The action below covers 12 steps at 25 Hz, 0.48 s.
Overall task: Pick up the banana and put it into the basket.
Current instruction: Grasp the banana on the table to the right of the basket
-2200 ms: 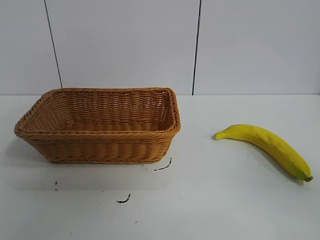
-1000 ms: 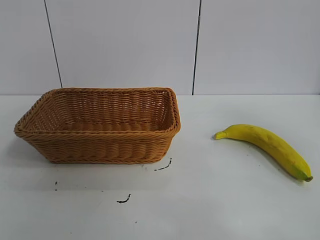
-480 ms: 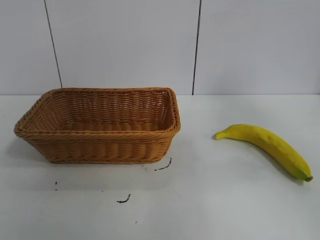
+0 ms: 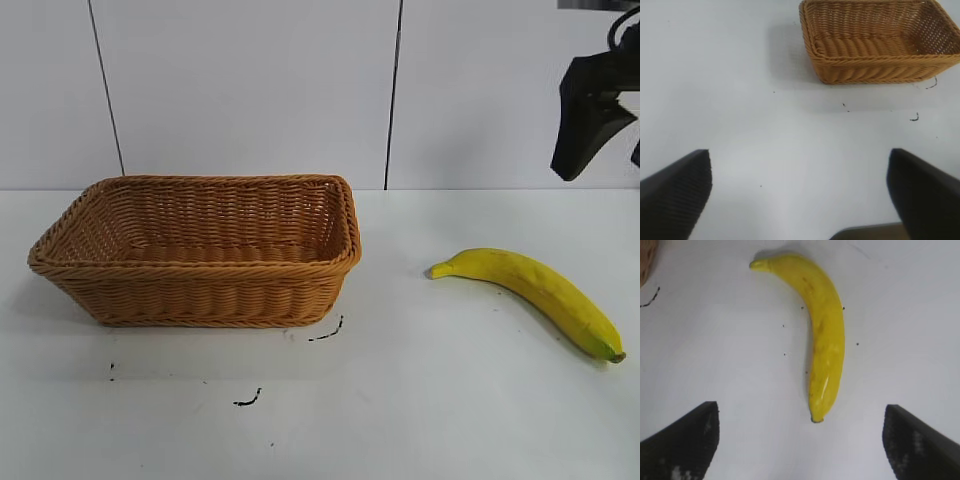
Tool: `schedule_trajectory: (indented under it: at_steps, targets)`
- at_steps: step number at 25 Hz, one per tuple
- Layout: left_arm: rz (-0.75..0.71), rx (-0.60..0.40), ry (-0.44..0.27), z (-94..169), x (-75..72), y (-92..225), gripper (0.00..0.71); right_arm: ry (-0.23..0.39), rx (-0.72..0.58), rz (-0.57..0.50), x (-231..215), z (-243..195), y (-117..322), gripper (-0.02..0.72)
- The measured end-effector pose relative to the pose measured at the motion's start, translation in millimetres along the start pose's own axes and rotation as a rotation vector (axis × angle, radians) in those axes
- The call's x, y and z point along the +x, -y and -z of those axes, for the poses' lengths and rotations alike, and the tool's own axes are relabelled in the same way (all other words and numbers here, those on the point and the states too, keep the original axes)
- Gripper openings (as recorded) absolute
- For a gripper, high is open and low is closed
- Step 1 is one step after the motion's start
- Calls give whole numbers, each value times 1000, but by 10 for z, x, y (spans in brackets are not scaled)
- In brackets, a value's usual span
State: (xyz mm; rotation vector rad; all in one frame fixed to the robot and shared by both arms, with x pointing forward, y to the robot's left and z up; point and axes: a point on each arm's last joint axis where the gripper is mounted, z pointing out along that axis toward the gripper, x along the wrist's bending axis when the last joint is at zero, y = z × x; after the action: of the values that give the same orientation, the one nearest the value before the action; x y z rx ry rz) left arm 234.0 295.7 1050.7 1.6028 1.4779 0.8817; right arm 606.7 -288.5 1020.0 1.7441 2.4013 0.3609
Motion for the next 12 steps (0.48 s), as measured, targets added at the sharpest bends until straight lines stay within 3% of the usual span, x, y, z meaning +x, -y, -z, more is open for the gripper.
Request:
schedule_trajectory:
  at_steps: [7,12]
  targets:
    - [0,0,0,0,0,0,690,-16,111,29,-91,-605,-19,615]
    - [0,0,0,0,0,0,690,8,124,56,-150,-888,-23,615]
